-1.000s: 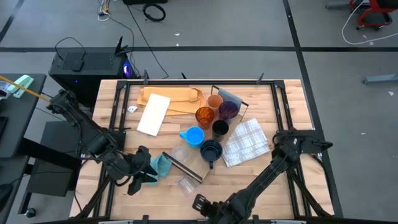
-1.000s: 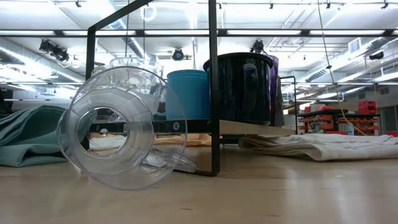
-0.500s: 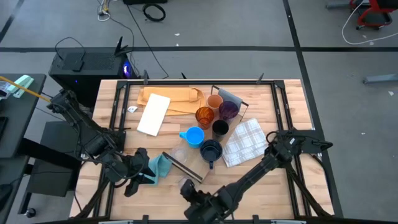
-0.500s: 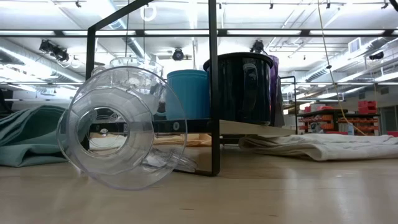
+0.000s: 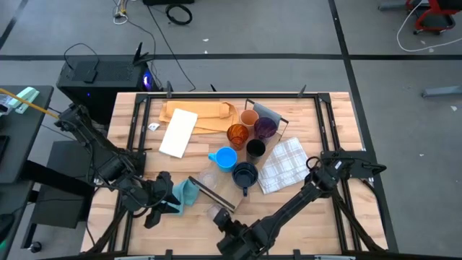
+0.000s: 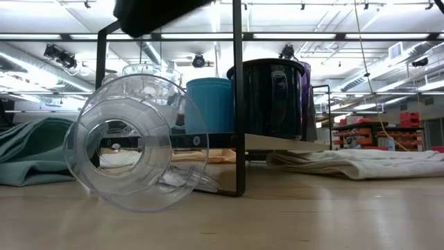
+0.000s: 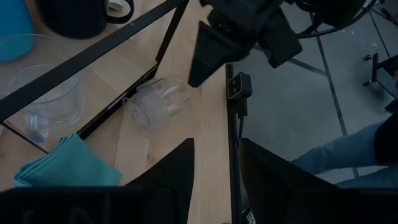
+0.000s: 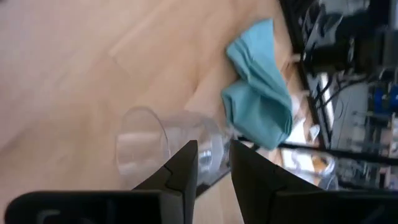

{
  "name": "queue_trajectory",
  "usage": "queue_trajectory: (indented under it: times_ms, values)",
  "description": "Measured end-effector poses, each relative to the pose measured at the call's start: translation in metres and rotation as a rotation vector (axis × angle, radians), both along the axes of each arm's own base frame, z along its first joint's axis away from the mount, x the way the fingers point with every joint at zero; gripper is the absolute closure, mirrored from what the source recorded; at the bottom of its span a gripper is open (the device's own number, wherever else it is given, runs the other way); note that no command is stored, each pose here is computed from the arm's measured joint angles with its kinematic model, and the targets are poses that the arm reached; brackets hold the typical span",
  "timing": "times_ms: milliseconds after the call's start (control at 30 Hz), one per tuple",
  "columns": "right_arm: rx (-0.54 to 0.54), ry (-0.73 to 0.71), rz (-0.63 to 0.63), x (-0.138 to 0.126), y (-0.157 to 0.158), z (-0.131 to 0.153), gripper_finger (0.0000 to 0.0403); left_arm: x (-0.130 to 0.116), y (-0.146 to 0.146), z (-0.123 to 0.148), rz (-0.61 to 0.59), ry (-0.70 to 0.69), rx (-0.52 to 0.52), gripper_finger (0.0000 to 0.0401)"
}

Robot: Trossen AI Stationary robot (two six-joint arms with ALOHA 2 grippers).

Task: Stack small to large cups/mugs on shelf
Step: Put the transparent mug on the shelf

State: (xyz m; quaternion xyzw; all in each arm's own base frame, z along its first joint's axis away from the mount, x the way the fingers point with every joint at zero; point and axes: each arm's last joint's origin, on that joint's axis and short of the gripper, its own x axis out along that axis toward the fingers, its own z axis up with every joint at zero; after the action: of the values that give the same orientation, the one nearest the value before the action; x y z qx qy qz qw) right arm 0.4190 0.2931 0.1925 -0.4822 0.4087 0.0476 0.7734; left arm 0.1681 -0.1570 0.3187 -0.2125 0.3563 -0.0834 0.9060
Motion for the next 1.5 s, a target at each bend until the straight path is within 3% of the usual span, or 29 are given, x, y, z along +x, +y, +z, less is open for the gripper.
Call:
queue_trajectory:
  times_ms: [133, 267, 567, 967, 1200, 1500]
  values:
    - [-0.009, 0.025, -0.021, 0.003, -0.008, -0.001, 0.0313, -0.001, 0.001, -0.002, -0.005, 0.008, 0.031, 0.0273]
    - [0.077, 0.090, 0.007, 0.008, -0.016, -0.003, 0.0314, -0.001, 0.002, -0.002, -0.008, 0.005, 0.050, 0.0271]
    - [0.134, 0.185, 0.090, 0.005, -0.015, -0.009, 0.0289, -0.002, 0.003, -0.003, -0.003, 0.007, 0.086, 0.0274]
    - [0.120, 0.133, 0.096, 0.006, -0.019, 0.014, 0.0264, -0.002, 0.004, -0.004, 0.006, 0.010, 0.104, 0.0269]
    - [0.150, 0.275, 0.135, -0.007, -0.018, 0.012, 0.0265, -0.002, 0.005, -0.005, 0.009, 0.009, 0.110, 0.0274]
    - [0.142, 0.293, 0.143, -0.006, -0.021, 0.006, 0.0266, -0.002, 0.005, -0.005, 0.018, 0.006, 0.126, 0.0271]
